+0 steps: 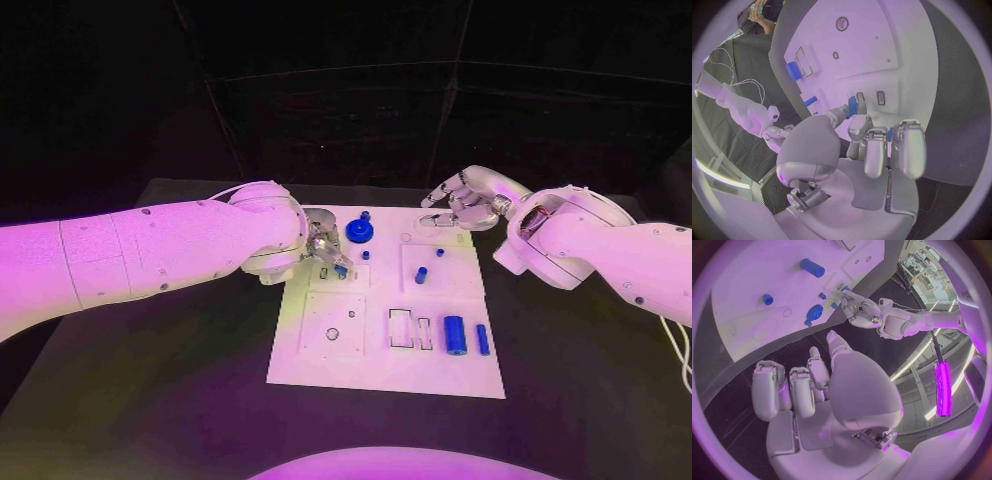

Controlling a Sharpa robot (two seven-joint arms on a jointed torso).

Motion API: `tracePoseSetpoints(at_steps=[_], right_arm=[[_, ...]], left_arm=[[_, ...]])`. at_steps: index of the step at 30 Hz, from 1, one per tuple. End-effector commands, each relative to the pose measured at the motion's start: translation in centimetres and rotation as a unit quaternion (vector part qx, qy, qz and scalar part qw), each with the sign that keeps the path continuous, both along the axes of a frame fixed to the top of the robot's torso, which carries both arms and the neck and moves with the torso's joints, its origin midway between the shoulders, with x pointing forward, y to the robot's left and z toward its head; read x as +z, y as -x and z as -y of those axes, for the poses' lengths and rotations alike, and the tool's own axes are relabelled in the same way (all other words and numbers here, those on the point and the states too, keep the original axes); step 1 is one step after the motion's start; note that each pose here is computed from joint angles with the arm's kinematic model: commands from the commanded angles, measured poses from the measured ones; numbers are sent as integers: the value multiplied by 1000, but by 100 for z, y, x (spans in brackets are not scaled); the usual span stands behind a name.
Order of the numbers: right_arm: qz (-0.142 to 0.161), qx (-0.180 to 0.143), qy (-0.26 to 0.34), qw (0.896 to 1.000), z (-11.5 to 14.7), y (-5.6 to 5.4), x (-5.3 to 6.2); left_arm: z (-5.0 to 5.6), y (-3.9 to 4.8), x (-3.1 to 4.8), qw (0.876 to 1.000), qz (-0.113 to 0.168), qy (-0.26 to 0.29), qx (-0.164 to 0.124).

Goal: Assemble the parts on the task board

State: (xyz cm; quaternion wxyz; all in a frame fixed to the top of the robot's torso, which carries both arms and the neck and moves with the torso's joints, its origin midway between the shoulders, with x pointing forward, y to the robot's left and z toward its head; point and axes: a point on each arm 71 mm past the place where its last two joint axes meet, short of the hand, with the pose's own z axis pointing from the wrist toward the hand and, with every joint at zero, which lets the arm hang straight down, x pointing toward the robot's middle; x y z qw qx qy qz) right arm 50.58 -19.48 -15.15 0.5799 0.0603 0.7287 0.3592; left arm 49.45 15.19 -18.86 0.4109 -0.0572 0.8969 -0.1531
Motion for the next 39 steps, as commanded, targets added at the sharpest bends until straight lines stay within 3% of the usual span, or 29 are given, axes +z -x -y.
tracePoseSetpoints(at_steps=[1, 14, 25, 39], right_arm=[[-1, 2, 0, 1000, 5, -1, 10], [-3, -3, 2, 1000, 37, -6, 5], [-9, -4, 6, 1000, 41, -3, -5], [-13, -3, 8, 1000, 31, -9, -12]], left_arm=[[-31, 14, 24, 999, 24, 20, 24], [-126, 51, -56, 995, 75, 30, 55], [-99, 82, -181, 996, 68, 27, 58], [-62, 110, -223, 998, 52, 17, 44]])
